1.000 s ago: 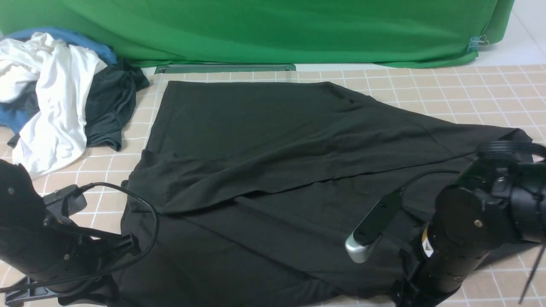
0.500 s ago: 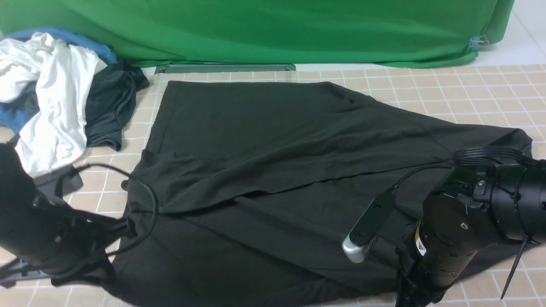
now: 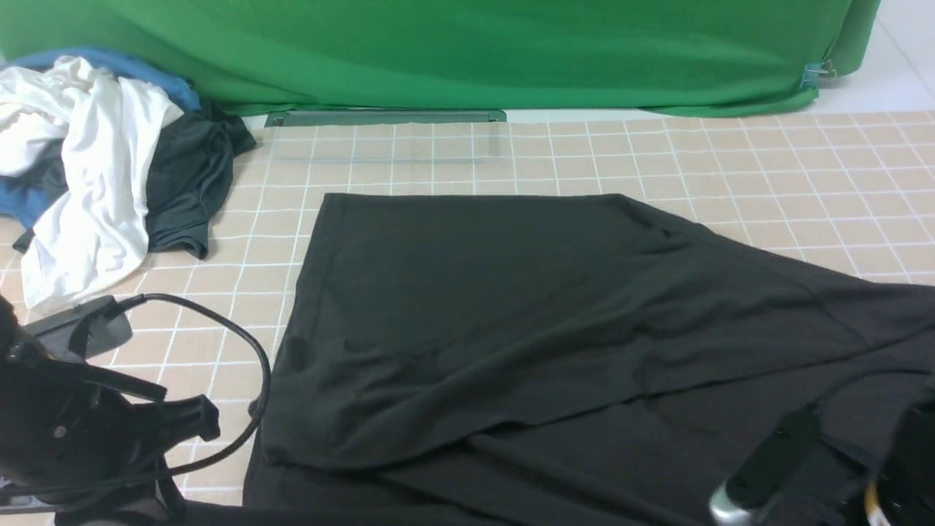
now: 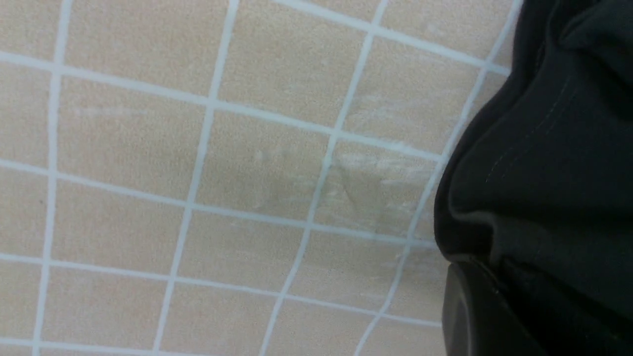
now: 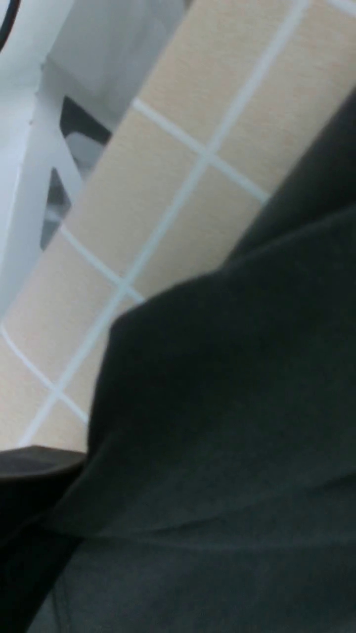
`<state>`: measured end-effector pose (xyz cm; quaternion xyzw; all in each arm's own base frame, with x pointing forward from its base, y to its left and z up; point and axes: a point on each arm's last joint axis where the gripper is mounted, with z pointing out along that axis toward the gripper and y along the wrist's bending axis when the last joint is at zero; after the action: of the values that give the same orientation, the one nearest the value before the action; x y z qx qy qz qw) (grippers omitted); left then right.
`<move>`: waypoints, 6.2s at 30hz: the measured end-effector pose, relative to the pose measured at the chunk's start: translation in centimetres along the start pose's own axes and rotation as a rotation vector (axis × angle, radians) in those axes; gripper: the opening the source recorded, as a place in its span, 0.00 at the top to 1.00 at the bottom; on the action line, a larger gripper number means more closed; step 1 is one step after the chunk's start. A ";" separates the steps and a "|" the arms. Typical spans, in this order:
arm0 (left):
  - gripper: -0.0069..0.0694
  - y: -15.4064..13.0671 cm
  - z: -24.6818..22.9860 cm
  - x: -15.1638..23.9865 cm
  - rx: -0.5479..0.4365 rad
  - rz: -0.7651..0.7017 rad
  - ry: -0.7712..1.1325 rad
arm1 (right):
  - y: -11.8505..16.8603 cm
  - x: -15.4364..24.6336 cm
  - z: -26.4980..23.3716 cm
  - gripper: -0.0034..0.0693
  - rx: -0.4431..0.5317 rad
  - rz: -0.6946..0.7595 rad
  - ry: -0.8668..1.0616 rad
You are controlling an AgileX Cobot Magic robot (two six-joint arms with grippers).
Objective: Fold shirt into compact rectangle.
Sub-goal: 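Fold the black garment in half by bringing its near edge over to the far edge, then pull the folded dark garment lengthwise by its ends to straighten it flat on the table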
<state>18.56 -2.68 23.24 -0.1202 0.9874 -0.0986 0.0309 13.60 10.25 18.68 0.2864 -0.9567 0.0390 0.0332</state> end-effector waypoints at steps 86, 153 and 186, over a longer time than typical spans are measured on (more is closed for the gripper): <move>0.89 -6.6 5.6 -25.1 0.153 -0.027 -0.523 | -15.3 -26.4 1.2 0.47 -0.032 0.451 -0.490; 0.89 -9.2 -7.8 -19.4 0.209 0.102 -0.243 | -14.3 -13.3 -17.4 0.92 -0.002 0.416 -0.491; 0.55 -4.6 8.5 -14.2 0.142 -0.072 -0.115 | -11.4 -9.3 -9.0 0.92 -0.085 0.455 -0.444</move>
<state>34.07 -5.16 16.34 -0.1586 0.9695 -0.1624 0.0922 28.00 6.64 27.50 0.0651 -0.9809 -0.0582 -0.1740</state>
